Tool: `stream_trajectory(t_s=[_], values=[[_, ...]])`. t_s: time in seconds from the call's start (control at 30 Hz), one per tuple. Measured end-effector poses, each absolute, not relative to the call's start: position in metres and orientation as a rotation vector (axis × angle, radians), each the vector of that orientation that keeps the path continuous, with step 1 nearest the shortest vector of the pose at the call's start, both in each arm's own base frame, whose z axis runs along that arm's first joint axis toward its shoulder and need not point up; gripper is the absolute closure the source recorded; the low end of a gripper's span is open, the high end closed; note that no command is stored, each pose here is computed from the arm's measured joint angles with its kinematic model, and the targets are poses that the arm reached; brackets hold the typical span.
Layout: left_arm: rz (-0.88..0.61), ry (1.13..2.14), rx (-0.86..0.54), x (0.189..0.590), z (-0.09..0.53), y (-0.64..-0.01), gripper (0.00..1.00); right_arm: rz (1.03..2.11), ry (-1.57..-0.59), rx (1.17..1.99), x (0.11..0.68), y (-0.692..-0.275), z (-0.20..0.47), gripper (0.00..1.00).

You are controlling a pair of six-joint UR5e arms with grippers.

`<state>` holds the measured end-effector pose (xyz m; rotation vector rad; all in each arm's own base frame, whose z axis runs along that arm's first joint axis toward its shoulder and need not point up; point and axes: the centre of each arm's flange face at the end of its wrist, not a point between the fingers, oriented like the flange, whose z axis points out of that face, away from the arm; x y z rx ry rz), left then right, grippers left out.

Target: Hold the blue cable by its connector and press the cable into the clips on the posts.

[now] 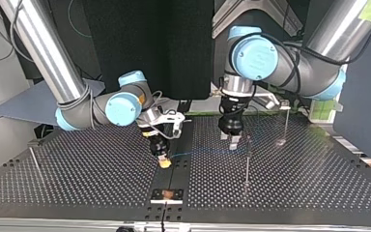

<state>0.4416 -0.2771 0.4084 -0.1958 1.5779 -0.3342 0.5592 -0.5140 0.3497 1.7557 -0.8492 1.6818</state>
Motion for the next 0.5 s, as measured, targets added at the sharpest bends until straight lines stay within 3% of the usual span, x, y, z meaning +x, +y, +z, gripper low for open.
stream_trajectory(t_s=[0.5], values=[[-0.296,1.609,-0.209,0.479,0.396,-0.285,0.0,1.672,-0.853,1.763,0.559,-0.517,0.343,1.0]])
